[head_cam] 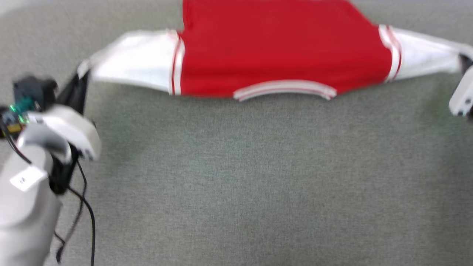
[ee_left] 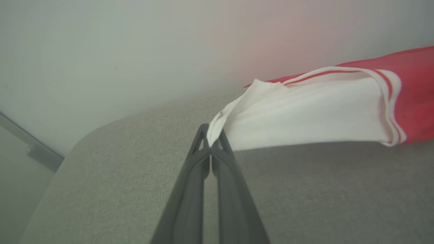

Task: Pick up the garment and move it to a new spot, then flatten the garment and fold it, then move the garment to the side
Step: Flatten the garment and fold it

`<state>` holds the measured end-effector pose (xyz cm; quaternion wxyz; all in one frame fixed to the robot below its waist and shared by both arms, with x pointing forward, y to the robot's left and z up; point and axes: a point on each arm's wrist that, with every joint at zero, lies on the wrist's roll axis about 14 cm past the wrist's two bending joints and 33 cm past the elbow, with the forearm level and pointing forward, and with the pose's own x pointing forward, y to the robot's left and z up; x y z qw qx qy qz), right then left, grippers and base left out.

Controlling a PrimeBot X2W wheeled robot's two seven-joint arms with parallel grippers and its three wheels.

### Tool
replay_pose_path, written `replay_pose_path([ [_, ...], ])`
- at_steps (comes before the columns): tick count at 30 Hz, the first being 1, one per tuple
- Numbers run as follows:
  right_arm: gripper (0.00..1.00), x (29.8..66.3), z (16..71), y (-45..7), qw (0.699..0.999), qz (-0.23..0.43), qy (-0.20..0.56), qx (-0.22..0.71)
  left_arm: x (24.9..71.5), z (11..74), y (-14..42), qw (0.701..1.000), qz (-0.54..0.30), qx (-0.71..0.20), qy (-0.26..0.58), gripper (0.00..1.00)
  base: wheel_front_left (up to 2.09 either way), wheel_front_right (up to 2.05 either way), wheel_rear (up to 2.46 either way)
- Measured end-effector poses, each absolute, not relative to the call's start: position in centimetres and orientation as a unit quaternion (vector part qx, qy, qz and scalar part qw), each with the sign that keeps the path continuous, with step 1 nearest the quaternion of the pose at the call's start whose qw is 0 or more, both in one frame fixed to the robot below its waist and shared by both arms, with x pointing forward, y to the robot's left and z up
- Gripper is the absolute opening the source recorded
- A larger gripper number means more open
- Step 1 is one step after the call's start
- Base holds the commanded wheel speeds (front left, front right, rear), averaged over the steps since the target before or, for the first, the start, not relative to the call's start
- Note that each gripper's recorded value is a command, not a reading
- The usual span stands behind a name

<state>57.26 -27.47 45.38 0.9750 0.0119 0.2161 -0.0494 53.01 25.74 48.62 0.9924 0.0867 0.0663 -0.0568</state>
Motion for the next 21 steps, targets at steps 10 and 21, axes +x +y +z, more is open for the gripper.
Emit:
replay_pose_path([
  [10, 0.00, 48.4, 43.5, -29.4, 0.946, -0.058, 0.318, 0.039, 43.3, 45.5, 25.5, 0.982, -0.059, 0.051, 0.171, 0.00, 0.00, 0.00, 0.00],
  [21, 0.00, 39.1, 42.7, -31.0, 0.912, -0.059, 0.399, 0.080, 35.0, 44.8, 24.0, 0.968, -0.073, 0.012, 0.239, 0.00, 0.00, 0.00, 0.00],
])
